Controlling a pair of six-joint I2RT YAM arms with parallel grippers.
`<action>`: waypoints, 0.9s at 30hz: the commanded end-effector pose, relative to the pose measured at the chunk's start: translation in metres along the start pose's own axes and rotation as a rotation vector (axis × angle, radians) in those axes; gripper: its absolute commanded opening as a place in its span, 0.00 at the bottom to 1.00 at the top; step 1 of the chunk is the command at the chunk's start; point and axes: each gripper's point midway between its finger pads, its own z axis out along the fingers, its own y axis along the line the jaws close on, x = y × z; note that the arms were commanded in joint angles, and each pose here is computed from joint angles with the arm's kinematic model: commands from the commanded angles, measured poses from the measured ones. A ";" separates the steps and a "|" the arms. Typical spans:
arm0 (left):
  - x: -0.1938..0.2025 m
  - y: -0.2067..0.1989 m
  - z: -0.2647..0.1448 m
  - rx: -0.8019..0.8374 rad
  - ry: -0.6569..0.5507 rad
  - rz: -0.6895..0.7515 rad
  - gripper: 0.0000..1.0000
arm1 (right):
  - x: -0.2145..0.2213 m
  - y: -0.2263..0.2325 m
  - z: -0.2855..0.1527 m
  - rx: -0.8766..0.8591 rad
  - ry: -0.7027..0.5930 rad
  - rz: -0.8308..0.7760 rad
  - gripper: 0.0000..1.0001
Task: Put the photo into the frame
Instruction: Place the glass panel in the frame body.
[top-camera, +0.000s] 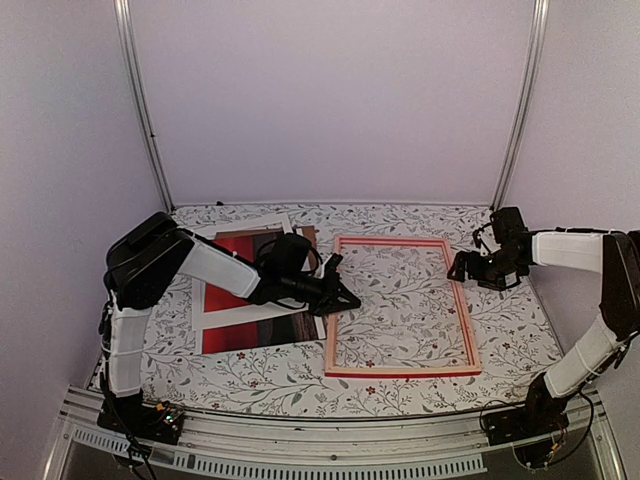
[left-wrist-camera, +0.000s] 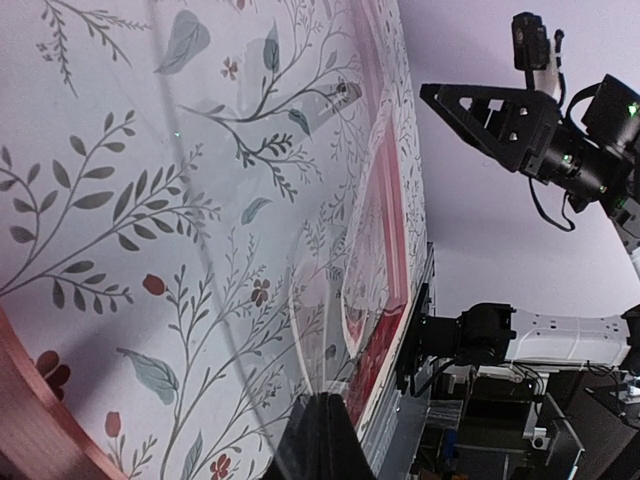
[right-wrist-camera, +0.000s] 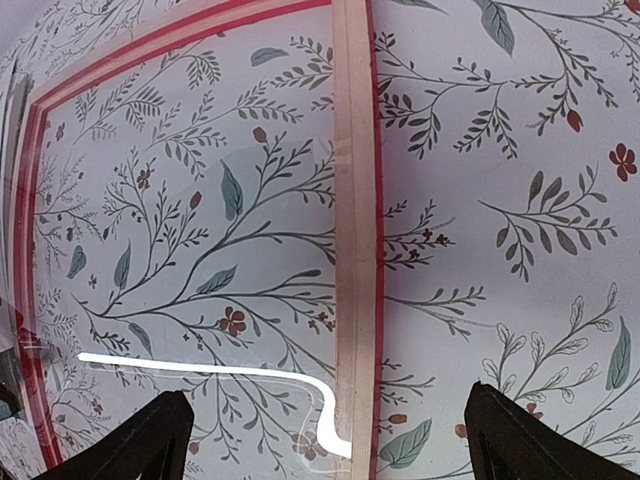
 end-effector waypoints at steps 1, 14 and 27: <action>-0.007 -0.011 -0.010 0.015 -0.018 0.032 0.00 | 0.001 0.008 0.004 -0.003 0.008 -0.031 0.99; -0.005 -0.010 -0.011 0.011 -0.018 0.029 0.00 | 0.009 0.027 0.015 -0.021 0.042 -0.077 0.99; -0.004 -0.008 -0.011 0.010 -0.019 0.027 0.00 | 0.015 0.033 0.022 -0.029 0.068 -0.088 0.98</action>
